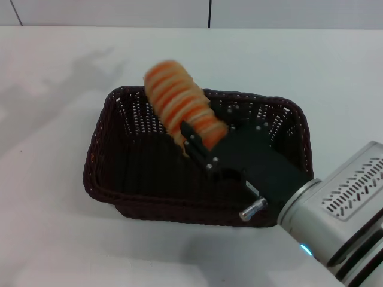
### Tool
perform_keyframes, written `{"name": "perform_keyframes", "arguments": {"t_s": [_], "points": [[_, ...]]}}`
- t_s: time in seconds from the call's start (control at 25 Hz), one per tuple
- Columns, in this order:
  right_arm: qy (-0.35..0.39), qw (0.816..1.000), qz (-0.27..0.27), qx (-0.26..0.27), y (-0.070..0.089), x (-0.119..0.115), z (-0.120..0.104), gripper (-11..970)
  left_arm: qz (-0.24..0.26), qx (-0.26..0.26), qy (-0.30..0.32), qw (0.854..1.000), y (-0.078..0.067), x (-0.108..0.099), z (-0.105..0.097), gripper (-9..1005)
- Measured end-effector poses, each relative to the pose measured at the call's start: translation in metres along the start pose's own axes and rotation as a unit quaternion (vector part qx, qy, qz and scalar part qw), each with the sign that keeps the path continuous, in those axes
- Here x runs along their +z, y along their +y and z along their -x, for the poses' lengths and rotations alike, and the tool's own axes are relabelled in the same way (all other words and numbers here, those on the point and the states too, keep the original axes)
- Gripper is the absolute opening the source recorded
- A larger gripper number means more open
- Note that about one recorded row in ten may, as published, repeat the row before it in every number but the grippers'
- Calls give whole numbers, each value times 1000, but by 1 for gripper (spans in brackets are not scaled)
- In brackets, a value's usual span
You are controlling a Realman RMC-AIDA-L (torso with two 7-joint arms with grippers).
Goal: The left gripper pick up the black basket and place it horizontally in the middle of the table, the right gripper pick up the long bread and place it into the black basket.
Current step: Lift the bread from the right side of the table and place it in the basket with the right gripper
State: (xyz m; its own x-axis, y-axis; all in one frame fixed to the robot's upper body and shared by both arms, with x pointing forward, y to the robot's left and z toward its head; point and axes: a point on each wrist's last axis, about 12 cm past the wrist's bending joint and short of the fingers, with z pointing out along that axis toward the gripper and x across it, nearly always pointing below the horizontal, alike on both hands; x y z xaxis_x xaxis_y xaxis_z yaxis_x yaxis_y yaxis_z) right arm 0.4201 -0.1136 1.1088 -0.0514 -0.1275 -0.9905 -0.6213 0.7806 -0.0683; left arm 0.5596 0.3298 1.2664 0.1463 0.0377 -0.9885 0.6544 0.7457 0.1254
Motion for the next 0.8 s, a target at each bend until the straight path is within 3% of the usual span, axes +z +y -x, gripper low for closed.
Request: {"name": "perform_keyframes", "arguments": {"t_s": [0.2, 0.44, 0.56, 0.6, 0.64, 0.76, 0.8], "points": [[-5, 1000, -11, -2, -7, -1, 2, 540, 3, -4, -2, 1000, 0, -3, -1, 459], [-12, 1000, -21, -10, -13, -1, 4, 569, 13, -15, -7, 1000, 1, -7, -6, 459], [-24, 997, -64, -19, -34, -4, 7, 569, 28, -31, -22, 999, 5, -12, -13, 459], [-42, 993, -108, -24, -56, -10, 11, 569, 38, -44, -38, 998, 8, -15, -18, 459], [-42, 993, -108, -24, -56, -10, 11, 569, 38, -44, -38, 998, 8, -15, -18, 459], [-81, 981, -177, -28, -84, -23, 16, 570, 63, -80, -78, 992, 15, -25, -31, 459], [-108, 969, -219, -36, -100, -35, 17, 570, 72, -90, -91, 989, 18, -27, -36, 459]]}}
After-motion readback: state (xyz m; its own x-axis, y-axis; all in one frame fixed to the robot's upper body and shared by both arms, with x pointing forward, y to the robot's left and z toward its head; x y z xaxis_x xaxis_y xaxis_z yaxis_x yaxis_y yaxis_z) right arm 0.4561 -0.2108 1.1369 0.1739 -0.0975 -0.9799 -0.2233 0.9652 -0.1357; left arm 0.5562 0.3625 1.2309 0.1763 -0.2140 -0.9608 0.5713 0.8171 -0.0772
